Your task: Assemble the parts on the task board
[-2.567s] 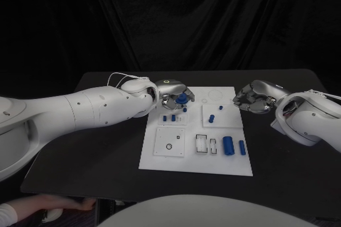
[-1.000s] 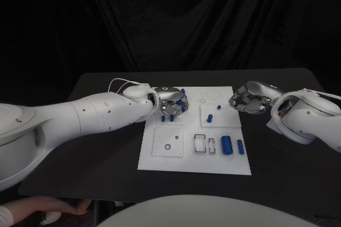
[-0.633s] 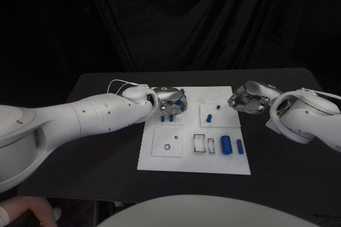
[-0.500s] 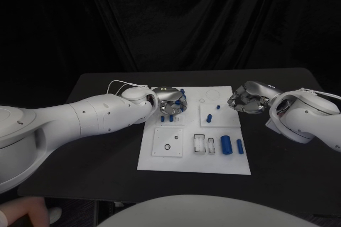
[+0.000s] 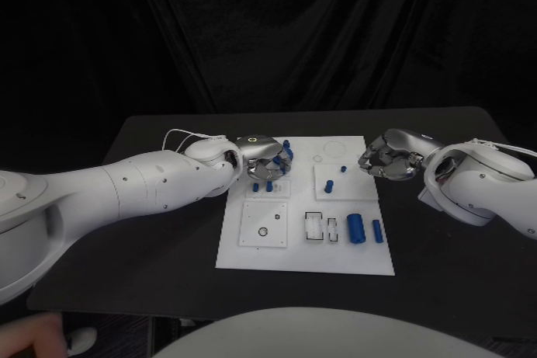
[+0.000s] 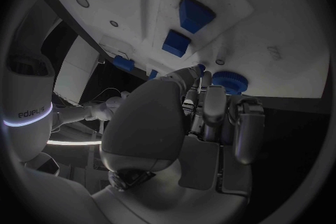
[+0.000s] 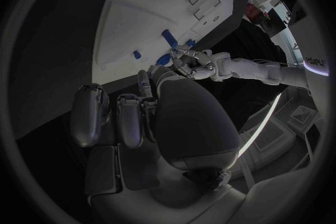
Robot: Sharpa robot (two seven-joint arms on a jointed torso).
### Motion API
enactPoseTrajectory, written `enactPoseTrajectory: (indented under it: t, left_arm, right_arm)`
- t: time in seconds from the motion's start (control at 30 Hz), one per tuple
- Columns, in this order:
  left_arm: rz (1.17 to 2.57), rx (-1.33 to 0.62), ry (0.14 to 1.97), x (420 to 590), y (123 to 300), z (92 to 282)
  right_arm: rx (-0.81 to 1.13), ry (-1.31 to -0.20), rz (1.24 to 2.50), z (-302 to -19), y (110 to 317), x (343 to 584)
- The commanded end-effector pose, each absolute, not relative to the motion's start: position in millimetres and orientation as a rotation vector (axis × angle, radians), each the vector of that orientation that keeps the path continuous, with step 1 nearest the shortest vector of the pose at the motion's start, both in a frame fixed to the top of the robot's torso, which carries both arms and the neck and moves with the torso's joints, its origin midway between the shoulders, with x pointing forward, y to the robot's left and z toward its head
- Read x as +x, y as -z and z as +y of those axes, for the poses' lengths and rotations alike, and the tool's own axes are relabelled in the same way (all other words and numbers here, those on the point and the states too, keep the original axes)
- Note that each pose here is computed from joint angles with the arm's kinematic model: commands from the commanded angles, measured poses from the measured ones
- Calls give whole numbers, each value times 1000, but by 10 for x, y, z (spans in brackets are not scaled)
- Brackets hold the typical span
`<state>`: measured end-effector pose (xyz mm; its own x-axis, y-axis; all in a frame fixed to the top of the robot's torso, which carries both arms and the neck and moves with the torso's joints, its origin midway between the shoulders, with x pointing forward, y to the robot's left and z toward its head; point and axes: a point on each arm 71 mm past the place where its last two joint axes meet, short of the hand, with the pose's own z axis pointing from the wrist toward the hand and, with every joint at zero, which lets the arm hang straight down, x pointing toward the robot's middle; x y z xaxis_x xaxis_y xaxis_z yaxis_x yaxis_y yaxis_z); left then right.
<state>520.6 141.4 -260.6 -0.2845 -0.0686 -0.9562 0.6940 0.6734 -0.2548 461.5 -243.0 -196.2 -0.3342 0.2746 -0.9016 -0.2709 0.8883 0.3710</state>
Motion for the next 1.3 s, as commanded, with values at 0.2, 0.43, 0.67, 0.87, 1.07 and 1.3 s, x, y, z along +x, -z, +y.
enactPoseTrajectory:
  t: [0.2,0.43,0.67,0.87,1.07,1.3]
  left_arm:
    - [1592,514,851,5106,2459,1483]
    - [1578,532,823,5025,2321,1648]
    - [1611,534,779,4965,2303,1835]
    - [1645,522,743,4973,2328,1955]
    - [1670,519,727,4993,2361,1993]
    - [1681,522,724,5018,2416,1966]
  right_arm:
    - [6,-542,1849,-2444,1987,4614]
    - [8,-539,1852,-2451,1991,4620]
    - [7,-538,1861,-2453,2007,4617]
    - [9,-534,1870,-2466,2028,4606]
    - [8,-535,1876,-2465,2040,4598]
    - [8,-534,1879,-2470,2047,4590]
